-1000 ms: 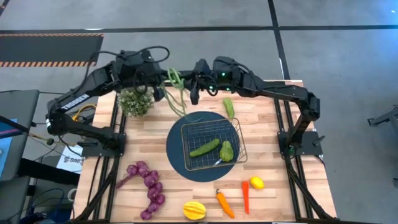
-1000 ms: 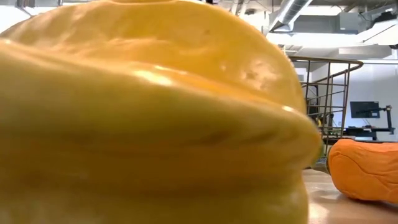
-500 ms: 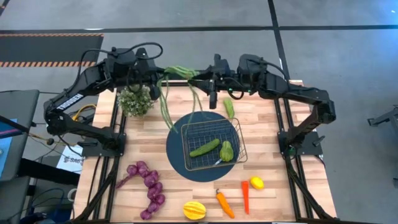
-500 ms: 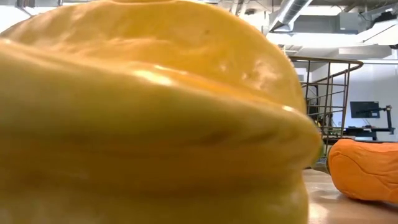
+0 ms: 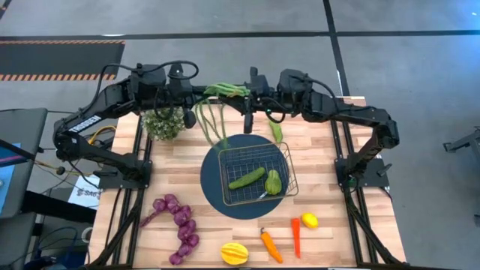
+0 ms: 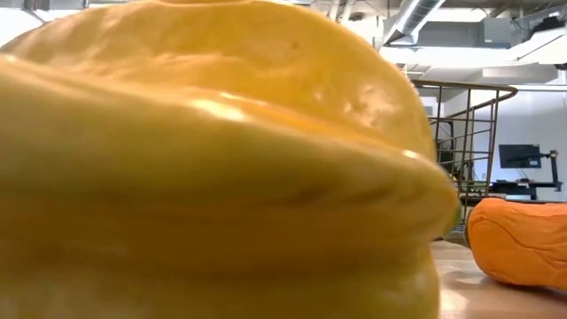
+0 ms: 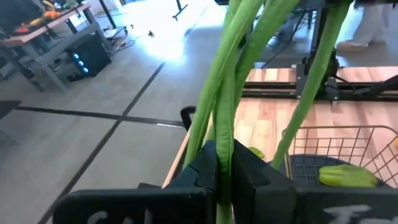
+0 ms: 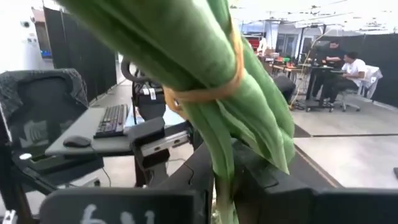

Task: Build produce basket
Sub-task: Put the green beans into the gold wire basket

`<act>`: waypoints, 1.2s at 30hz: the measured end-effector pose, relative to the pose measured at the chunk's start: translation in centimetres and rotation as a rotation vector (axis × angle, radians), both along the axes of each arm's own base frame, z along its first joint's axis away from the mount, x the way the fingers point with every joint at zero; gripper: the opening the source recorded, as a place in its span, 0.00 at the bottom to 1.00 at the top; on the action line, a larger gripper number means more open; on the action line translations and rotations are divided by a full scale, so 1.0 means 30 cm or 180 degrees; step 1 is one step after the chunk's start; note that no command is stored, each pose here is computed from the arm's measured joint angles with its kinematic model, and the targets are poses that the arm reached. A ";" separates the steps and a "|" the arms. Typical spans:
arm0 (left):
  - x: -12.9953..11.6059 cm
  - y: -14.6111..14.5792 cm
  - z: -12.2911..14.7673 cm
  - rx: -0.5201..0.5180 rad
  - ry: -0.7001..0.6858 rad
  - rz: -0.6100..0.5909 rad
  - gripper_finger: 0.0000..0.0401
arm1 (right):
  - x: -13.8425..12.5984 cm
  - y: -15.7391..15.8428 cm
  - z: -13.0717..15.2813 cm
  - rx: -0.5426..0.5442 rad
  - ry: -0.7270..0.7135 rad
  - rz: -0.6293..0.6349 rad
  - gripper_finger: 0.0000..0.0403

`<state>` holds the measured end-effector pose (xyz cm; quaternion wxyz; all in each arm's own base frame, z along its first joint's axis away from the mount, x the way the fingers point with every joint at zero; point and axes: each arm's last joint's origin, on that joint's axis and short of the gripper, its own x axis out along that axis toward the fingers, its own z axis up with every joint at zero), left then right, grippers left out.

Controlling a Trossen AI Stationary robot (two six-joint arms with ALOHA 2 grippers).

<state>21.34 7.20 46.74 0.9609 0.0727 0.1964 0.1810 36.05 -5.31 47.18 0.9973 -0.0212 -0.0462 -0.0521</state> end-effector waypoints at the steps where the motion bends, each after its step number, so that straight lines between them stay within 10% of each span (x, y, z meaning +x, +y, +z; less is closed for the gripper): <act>1: 0.000 0.000 0.000 -0.0019 -0.0007 0.0006 0.00 | 0.000 -0.001 0.001 -0.0005 -0.0012 -0.0034 0.17; 22: 0.023 -0.002 -0.018 -0.0007 0.0067 0.0041 0.00 | -0.027 0.049 -0.018 0.0133 0.0394 -0.0268 0.58; 36: 0.023 0.000 -0.016 0.0058 0.0076 0.0088 0.00 | -0.155 0.210 -0.034 0.0346 0.1129 -0.0832 0.56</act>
